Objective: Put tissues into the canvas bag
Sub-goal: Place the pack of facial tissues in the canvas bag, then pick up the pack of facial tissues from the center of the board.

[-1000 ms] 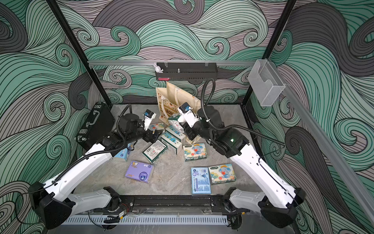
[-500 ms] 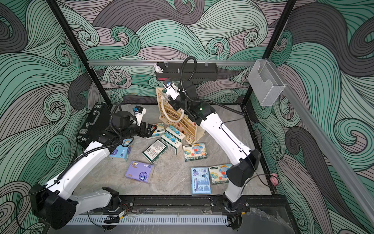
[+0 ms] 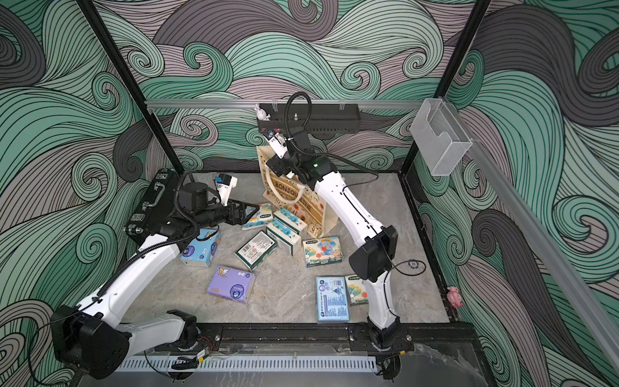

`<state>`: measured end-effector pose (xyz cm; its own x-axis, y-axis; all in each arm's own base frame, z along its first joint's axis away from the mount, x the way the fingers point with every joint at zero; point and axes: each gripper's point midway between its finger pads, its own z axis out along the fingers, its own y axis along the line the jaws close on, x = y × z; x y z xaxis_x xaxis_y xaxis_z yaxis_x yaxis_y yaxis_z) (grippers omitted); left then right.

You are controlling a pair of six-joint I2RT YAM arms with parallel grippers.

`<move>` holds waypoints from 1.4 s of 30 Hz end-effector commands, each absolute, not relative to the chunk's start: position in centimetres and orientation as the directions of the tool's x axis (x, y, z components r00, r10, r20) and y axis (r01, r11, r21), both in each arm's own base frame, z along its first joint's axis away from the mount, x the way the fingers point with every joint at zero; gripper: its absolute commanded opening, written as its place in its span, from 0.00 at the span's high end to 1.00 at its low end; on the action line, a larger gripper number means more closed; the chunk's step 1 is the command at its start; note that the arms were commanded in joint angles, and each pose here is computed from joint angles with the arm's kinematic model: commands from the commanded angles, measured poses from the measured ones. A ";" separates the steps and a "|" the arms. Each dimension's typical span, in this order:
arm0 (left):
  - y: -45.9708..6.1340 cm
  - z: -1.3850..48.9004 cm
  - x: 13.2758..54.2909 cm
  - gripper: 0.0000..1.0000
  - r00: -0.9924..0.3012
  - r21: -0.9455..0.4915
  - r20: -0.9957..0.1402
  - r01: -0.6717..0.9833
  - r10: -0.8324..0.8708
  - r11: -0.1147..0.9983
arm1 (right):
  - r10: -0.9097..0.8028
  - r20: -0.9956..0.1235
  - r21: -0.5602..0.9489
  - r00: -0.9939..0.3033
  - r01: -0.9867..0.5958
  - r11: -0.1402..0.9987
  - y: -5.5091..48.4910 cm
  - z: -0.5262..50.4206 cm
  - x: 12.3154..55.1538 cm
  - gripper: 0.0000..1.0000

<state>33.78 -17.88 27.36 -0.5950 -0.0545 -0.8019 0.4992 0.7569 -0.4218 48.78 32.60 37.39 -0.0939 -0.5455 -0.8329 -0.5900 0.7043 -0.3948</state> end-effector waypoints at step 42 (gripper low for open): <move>-21.0 18.0 36.0 0.18 -0.885 -0.638 -0.466 0.324 -0.015 0.698 | -0.120 -0.687 0.382 -0.717 -0.496 0.780 18.1 15.4 16.5 0.12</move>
<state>36.14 -20.05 17.25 -0.8559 -0.0151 -0.5169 0.3416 0.7341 -0.5869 17.07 18.41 17.39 -0.6553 -0.1387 -0.7425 -0.5484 0.7633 0.3414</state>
